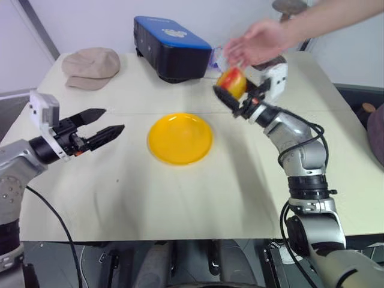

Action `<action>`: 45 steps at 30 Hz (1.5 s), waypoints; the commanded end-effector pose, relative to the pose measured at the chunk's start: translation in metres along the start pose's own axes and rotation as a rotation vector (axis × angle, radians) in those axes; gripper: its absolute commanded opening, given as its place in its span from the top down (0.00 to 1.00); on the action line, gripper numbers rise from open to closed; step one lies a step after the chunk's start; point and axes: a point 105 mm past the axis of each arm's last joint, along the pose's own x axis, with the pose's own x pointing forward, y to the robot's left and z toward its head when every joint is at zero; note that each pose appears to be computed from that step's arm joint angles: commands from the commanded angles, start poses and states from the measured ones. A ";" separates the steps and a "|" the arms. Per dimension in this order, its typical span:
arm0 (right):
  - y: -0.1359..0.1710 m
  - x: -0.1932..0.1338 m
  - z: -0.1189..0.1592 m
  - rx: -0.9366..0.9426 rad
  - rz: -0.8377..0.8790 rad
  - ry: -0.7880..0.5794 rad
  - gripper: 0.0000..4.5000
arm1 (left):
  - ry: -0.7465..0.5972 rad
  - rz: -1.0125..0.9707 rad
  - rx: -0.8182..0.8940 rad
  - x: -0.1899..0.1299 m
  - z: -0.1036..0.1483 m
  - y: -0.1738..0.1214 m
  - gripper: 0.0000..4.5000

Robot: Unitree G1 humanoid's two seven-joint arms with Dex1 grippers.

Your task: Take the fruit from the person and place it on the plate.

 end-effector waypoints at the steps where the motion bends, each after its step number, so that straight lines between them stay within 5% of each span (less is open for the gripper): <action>1: 0.044 0.017 -0.027 0.003 0.144 0.076 0.24 | 0.125 0.016 0.078 -0.008 -0.022 0.003 0.00; 13: 0.054 0.051 -0.060 -0.054 0.186 0.153 0.24 | 0.147 0.065 0.080 -0.008 -0.047 -0.001 0.00; 15: 0.049 0.050 -0.065 -0.061 0.178 0.168 0.00 | 0.125 0.078 0.079 -0.008 -0.044 -0.001 0.00; 17: 0.045 0.048 -0.068 -0.059 0.179 0.179 0.00 | 0.109 0.087 0.078 -0.007 -0.042 -0.001 0.00; 26: 0.029 0.042 -0.039 -0.091 0.125 0.100 0.00 | 0.035 0.168 0.090 -0.002 -0.032 0.014 0.00; 35: -0.027 -0.017 0.020 -0.120 -0.088 0.018 0.00 | -0.093 0.412 0.102 -0.017 -0.015 0.060 0.00; 45: -0.072 -0.099 0.001 -0.150 -0.318 0.173 0.00 | -0.058 0.423 0.053 -0.016 -0.042 0.051 0.00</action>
